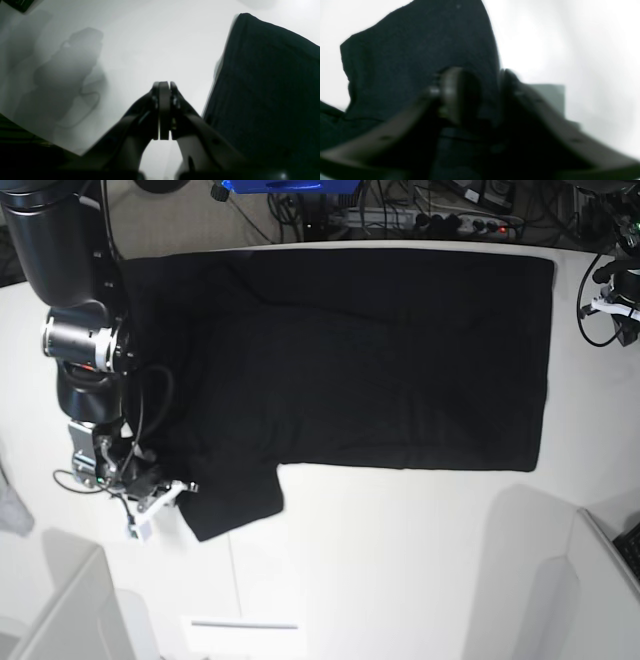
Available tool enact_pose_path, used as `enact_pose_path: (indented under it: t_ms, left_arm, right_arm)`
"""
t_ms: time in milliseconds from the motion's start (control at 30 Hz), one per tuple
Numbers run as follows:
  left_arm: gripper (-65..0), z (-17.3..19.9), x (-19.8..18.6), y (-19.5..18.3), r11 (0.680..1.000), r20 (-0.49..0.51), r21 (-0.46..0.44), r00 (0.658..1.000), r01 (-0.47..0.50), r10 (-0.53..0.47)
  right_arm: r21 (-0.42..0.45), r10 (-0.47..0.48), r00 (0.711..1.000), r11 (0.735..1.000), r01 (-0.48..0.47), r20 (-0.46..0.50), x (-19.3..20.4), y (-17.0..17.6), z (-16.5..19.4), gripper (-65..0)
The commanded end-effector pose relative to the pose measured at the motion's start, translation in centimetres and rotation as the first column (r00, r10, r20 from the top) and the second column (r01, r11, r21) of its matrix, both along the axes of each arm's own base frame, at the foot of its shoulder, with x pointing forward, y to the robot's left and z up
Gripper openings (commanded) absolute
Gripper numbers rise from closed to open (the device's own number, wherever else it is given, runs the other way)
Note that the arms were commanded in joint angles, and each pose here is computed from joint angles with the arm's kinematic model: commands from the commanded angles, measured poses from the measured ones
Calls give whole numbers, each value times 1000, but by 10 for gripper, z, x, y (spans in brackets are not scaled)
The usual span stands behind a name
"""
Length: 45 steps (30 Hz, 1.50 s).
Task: Fold the T-shirt properly
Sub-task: 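Grasp the hem corners with both grippers, then lift the hem and fold it toward the collar with both grippers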
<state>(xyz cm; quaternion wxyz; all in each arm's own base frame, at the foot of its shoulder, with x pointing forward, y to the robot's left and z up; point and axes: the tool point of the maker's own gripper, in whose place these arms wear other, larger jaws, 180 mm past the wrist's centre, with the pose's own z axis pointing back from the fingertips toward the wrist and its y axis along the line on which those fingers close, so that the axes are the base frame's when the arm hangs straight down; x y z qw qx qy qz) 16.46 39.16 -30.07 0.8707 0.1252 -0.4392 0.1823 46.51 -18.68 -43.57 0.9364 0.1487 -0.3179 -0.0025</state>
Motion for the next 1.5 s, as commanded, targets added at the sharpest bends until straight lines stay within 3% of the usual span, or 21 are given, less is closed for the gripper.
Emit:
enact_pose_path:
  t_ms: [0, 33, 67, 200, 233, 400, 433, 500, 867, 1067, 1467]
  left_arm:
    - [-650, 12, 6, 2, 999, 31, 33, 999, 16, -17]
    - [-650, 13, 7, 2, 999, 32, 33, 999, 16, -17]
    - [-650, 13, 7, 2, 999, 33, 33, 999, 16, -17]
    - [-650, 13, 18, -3, 999, 51, 25, 998, 35, -36]
    - [-614, 10, 21, -4, 999, 49, 15, 998, 41, -42]
    - [-140, 7, 54, -1, 995, 55, 7, 994, 97, -97]
    - [-82, 6, 62, 0, 995, 58, 0, 993, 102, -101]
    - [-26, 1, 82, 1, 993, 70, -26, 991, 115, -113]
    - [-28, -42, 184, -12, 964, 23, -182, 981, 194, -193]
    - [-26, -53, 224, -4, 975, -92, -128, 977, 181, -193]
    - [-26, -82, 261, -51, 950, -145, -168, 947, 263, -288]
  right_arm:
    - [-8, -5, 999, 1000, 6, 49, 14, -6, 17, -573]
    - [-6, -9, 998, 1000, 9, 61, 16, -6, 18, -638]
    - [-6, -10, 998, 1000, 11, 65, 16, -6, 18, -650]
    - [-5, -12, 997, 1000, 12, 71, 17, -6, 19, -650]
    - [-5, -12, 997, 1000, 12, 71, 17, -6, 19, -650]
    - [-4, -11, 998, 1000, 11, 70, 17, -5, 18, -650]
    - [-4, -11, 998, 1000, 11, 70, 17, -5, 18, -650]
    - [-4, -11, 998, 1000, 11, 70, 17, -5, 18, -650]
    - [-5, -12, 997, 1000, 12, 70, 17, -6, 18, -650]
    - [-5, -12, 997, 1000, 12, 71, 18, -6, 19, -650]
    - [-5, -11, 997, 1000, 12, 70, 17, -6, 19, -650]
